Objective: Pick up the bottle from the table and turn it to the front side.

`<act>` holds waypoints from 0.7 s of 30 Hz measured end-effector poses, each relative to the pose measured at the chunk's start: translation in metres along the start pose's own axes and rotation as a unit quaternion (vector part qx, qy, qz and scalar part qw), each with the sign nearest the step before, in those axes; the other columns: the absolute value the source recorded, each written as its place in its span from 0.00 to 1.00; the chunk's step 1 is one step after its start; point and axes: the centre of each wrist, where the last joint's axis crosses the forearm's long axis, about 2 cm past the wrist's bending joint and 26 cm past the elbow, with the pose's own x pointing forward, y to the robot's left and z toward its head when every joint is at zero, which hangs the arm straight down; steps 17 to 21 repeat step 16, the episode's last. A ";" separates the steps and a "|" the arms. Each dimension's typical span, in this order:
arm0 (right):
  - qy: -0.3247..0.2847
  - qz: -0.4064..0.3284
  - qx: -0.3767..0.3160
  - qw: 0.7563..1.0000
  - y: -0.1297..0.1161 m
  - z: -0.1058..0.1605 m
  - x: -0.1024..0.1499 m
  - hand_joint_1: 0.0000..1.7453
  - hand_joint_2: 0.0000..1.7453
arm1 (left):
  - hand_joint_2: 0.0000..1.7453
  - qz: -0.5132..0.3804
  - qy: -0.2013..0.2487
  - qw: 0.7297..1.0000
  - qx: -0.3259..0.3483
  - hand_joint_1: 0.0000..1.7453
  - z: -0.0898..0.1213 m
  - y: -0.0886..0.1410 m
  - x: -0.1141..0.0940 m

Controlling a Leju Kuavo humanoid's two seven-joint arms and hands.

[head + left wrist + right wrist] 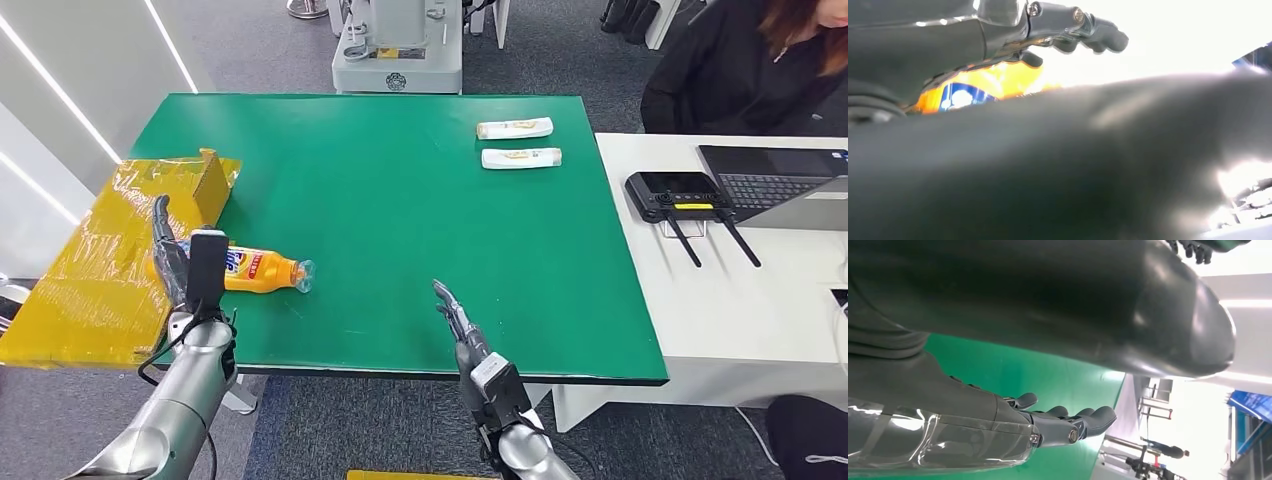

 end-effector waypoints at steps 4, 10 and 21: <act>-0.003 0.010 -0.012 1.000 0.005 0.005 0.004 0.00 0.00 | 0.00 0.067 -0.024 0.997 0.026 0.00 -0.006 -0.008 0.025; -0.014 0.016 -0.035 0.999 0.009 0.015 0.015 0.00 0.00 | 0.00 0.149 -0.109 0.983 0.000 0.00 0.009 -0.024 0.076; -0.037 0.020 -0.056 0.998 0.004 0.019 0.030 0.00 0.00 | 0.00 0.233 -0.127 0.963 -0.050 0.00 0.053 -0.036 0.107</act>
